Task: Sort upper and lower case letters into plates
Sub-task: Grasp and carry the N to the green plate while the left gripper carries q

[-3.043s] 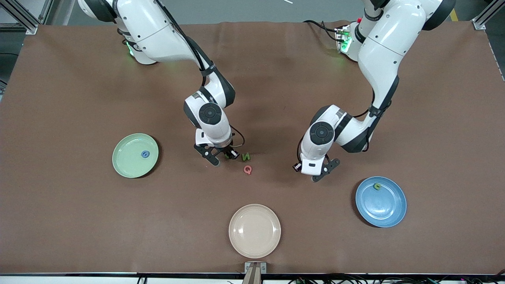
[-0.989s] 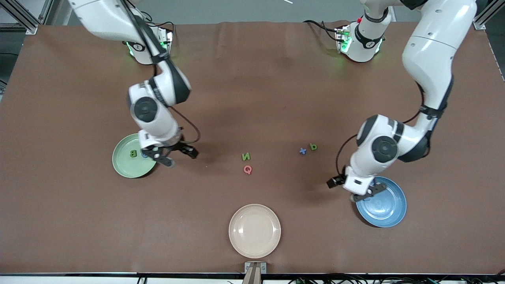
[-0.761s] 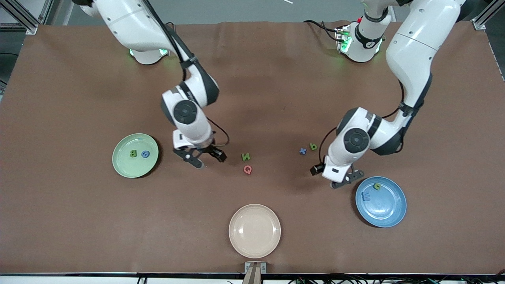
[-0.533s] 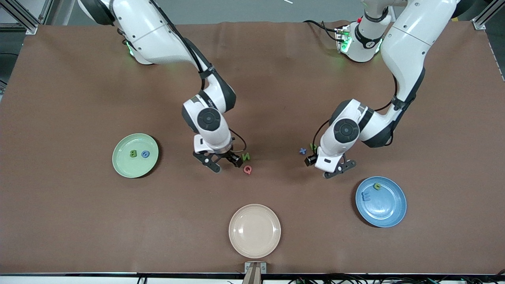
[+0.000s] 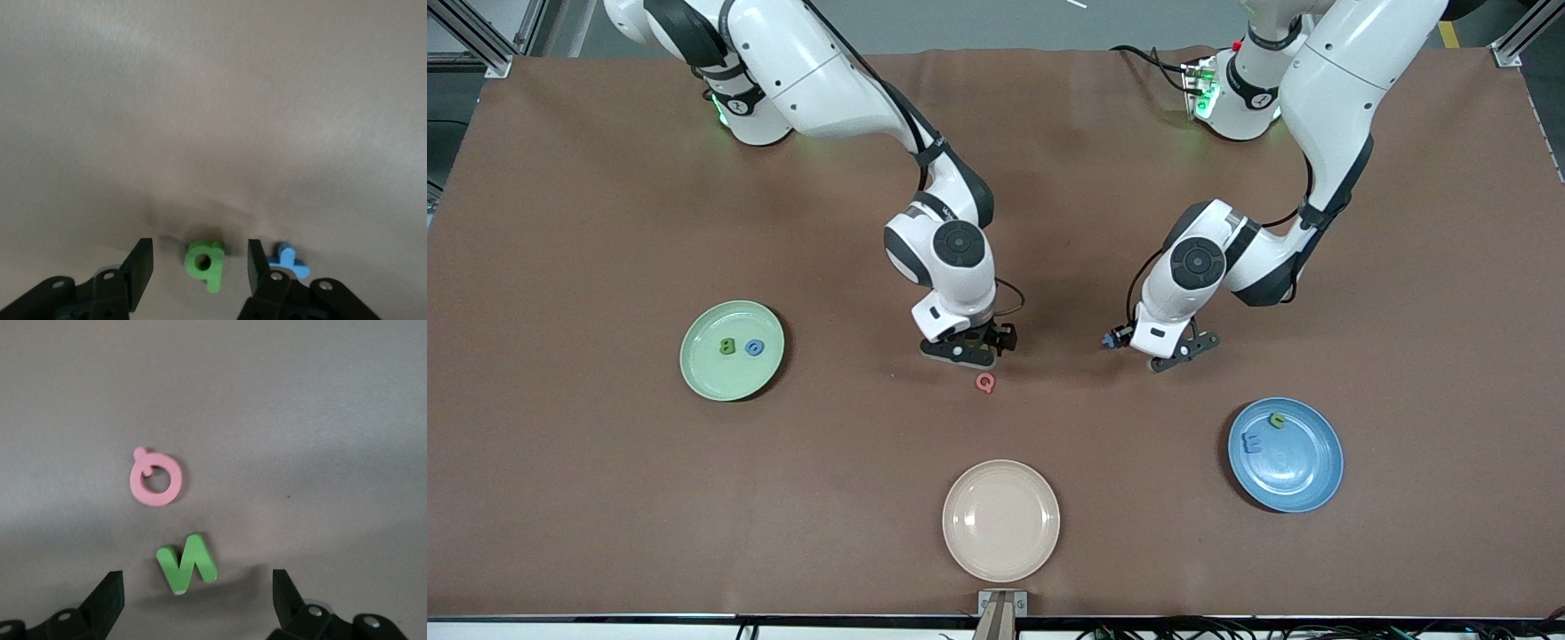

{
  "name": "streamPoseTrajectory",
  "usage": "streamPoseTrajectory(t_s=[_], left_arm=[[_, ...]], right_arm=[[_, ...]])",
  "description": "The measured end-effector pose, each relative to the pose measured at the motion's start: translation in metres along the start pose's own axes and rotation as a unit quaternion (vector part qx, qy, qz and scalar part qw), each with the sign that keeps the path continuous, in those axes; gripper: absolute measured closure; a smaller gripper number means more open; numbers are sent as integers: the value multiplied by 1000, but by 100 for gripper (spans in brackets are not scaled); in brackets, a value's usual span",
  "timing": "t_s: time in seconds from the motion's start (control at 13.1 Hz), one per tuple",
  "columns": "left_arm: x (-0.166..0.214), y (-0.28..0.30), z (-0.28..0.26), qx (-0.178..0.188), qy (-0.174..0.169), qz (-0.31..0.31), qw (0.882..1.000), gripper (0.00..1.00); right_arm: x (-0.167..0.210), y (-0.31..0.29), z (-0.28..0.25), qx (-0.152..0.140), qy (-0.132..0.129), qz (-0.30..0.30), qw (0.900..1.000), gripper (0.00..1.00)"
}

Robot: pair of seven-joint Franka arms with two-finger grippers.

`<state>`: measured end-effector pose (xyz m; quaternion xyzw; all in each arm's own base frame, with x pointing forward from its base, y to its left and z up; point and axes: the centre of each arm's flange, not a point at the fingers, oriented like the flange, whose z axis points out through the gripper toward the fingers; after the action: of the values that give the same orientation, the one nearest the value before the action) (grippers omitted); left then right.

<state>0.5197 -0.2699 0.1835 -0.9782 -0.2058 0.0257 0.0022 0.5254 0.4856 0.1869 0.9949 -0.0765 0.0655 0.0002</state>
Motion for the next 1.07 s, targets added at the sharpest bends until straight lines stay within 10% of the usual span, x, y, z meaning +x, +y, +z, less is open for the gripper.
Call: streamPoseTrajectory(t_s=[0.53, 0.84, 1.07], left_arm=[[-7, -1, 4, 2, -2, 5, 1000, 52], [-8, 1, 4, 1, -2, 6, 1000, 73], [-8, 1, 4, 0, -1, 6, 1000, 73]], right_arm=[[0, 2, 12, -23, 24, -74, 997, 18], [4, -2, 6, -6, 33, -64, 997, 62], [16, 8, 8, -8, 36, -38, 999, 67]])
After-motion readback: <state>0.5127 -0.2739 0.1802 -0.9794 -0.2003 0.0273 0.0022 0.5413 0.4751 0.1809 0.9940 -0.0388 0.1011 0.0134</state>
